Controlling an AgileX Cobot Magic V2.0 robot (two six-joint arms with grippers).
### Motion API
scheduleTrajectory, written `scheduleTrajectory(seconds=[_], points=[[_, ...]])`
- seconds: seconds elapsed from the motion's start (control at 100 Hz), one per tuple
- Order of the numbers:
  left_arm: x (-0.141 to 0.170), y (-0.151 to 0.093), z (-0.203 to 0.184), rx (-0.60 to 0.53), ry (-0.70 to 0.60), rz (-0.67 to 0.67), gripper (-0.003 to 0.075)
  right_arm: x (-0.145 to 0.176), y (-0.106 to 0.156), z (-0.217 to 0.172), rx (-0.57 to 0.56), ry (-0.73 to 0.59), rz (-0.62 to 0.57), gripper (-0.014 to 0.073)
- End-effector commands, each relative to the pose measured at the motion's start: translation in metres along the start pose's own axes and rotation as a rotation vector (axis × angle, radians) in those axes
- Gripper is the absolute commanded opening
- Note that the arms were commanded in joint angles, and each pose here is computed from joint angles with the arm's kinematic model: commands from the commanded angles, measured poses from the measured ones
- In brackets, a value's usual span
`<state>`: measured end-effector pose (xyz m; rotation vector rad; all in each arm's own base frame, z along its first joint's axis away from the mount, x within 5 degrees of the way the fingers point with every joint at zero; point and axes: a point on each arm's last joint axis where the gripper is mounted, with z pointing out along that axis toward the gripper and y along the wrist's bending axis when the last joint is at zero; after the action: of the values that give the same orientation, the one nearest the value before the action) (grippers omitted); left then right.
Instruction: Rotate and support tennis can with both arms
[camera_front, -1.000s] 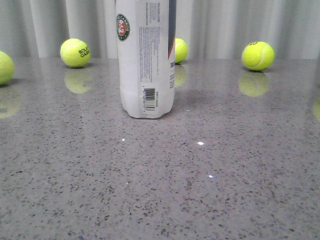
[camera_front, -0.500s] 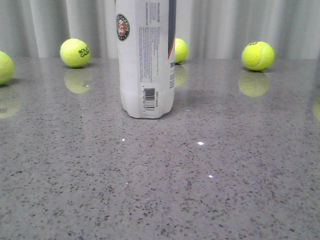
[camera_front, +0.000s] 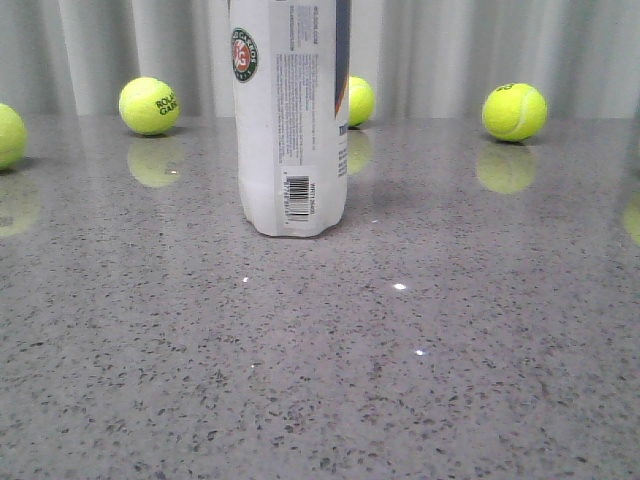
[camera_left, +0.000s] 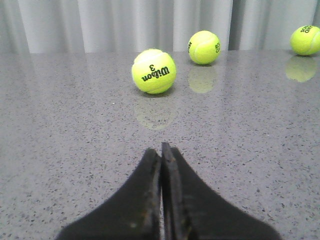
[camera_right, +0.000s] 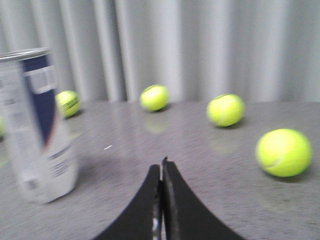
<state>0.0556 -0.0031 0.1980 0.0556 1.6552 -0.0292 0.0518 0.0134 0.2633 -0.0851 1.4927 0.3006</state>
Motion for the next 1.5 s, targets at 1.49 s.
scheduleTrajectory(seconds=[1.49], points=[[0.006, 0.0, 0.0, -0.003, -0.077, -0.01, -0.0021, 0.048, -0.022, -0.006, 0.292, -0.058, -0.15, -0.0057]])
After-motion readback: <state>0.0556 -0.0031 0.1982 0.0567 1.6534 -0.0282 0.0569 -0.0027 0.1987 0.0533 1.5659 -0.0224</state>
